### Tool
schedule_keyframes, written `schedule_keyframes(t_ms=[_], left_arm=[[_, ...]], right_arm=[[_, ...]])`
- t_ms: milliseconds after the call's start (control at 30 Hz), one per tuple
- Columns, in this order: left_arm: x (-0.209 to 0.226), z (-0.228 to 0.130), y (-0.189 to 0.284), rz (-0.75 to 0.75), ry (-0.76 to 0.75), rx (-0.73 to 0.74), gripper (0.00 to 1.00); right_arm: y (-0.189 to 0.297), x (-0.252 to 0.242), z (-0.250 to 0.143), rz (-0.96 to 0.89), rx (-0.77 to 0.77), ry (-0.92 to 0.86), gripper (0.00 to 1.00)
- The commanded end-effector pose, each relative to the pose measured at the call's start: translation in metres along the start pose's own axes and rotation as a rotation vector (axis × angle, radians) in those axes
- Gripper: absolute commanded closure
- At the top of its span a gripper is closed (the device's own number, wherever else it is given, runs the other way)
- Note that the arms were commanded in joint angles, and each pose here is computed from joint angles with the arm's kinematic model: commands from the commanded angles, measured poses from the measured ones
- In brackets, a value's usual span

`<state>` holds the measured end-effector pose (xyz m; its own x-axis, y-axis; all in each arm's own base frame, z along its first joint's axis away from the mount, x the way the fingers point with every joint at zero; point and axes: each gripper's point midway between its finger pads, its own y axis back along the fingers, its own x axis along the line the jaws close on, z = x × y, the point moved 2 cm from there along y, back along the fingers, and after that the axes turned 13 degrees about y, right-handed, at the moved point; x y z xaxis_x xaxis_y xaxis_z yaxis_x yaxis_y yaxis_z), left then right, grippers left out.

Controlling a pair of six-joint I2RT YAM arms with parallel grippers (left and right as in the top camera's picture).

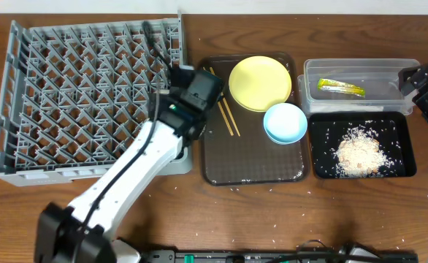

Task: Sort waste into correct bins and load items into the dishwasher
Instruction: 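Move left gripper back to the light-blue bowl on the brown tray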

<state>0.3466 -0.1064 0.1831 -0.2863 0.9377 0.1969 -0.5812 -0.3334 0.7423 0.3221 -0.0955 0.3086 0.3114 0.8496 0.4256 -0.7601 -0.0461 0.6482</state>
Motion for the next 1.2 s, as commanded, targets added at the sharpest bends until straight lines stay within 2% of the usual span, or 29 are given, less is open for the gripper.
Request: schedule_keyframes(t_ms=[0, 133, 300, 433, 667, 867, 1167], left_arm=[[-0.026, 0.01, 0.022, -0.221, 0.072, 0.026, 0.26], [-0.029, 0.012, 0.018, -0.247, 0.093, 0.037, 0.26], [-0.065, 0.01, 0.028, -0.463, 0.117, 0.102, 0.26], [-0.113, -0.003, 0.028, -0.675, 0.19, 0.246, 0.27], [-0.182, -0.033, 0.003, -0.887, 0.284, 0.483, 0.28], [-0.216, -0.063, -0.006, -0.92, 0.239, 0.543, 0.28], [-0.239, -0.103, -0.019, -0.886, 0.216, 0.618, 0.27]], right_arm=[[0.003, 0.001, 0.004, 0.003, -0.011, -0.001, 0.01], [0.003, 0.001, 0.004, 0.003, -0.011, -0.001, 0.01], [0.003, 0.001, 0.004, 0.003, -0.011, -0.001, 0.01], [0.003, 0.001, 0.004, 0.003, -0.011, -0.001, 0.01], [0.003, 0.001, 0.004, 0.003, -0.011, -0.001, 0.01], [0.003, 0.001, 0.004, 0.003, -0.011, -0.001, 0.01], [0.003, 0.001, 0.004, 0.003, -0.011, -0.001, 0.01]])
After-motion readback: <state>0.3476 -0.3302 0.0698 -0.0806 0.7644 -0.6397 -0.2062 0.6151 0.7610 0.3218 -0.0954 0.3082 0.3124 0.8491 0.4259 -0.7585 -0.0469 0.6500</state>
